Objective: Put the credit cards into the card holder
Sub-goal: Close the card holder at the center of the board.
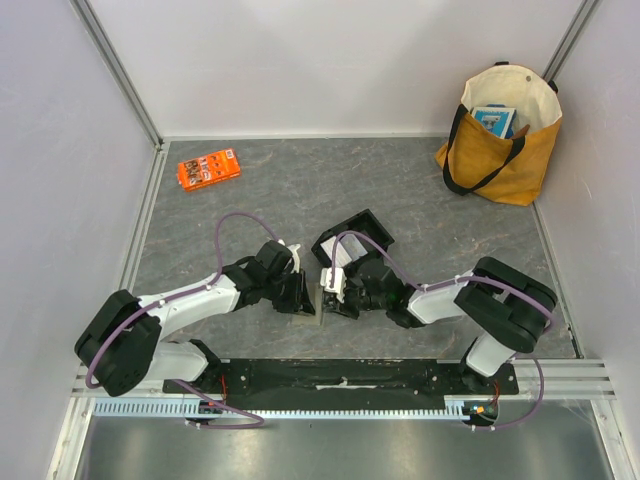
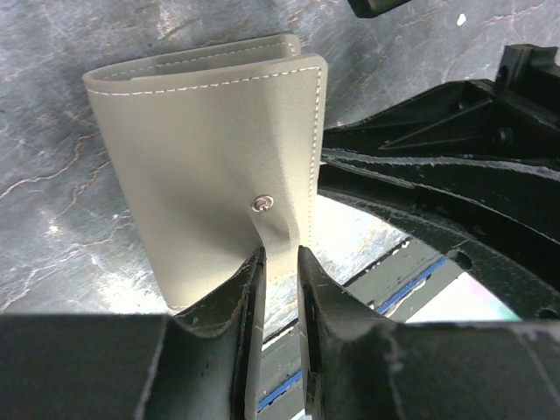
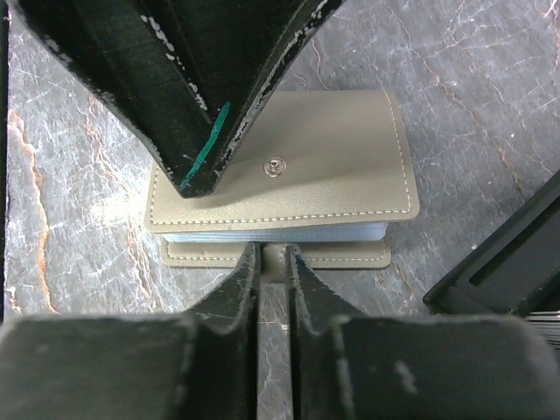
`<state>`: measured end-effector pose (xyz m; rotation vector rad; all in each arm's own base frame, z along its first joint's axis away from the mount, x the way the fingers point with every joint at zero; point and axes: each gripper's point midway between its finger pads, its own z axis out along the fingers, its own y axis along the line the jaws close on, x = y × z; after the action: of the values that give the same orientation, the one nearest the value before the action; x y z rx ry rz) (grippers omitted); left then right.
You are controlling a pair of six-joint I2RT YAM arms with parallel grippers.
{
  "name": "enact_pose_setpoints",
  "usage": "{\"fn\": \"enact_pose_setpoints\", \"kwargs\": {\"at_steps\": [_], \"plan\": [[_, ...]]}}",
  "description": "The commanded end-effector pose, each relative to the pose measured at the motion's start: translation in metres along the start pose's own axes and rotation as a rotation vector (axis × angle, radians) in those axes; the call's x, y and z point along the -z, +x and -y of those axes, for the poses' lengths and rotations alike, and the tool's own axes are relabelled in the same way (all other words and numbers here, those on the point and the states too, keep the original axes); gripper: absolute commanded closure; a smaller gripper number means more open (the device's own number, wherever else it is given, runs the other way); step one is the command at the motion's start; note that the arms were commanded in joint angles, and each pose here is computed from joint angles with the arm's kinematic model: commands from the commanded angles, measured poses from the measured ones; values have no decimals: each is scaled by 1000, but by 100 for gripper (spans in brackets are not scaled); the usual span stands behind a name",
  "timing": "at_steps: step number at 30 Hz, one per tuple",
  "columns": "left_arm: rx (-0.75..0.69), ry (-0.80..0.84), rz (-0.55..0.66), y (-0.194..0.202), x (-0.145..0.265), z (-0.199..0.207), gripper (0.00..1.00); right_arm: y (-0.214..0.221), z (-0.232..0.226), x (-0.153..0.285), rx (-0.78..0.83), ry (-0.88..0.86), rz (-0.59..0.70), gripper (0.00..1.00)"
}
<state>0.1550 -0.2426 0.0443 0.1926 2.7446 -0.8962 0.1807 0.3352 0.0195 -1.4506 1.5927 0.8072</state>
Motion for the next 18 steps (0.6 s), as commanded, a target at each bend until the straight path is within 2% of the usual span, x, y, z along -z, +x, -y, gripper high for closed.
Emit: {"fn": "enact_pose_setpoints", "kwargs": {"at_steps": [1,4,7,13,18], "plan": [[-48,-62,15,-2,2,-11,74,46,-10,11,-55,-10,-174,91],[-42,-84,23,-5,2,-14,74,46,-8,14,-54,7,-177,100],[-33,-105,28,-7,0,-18,74,34,-14,17,-68,-12,-134,100],[2,-191,21,-11,-12,-33,74,-12,-32,31,-50,-94,39,100],[19,-226,6,-14,-19,-37,75,-35,-51,43,-51,-182,114,100]]}}
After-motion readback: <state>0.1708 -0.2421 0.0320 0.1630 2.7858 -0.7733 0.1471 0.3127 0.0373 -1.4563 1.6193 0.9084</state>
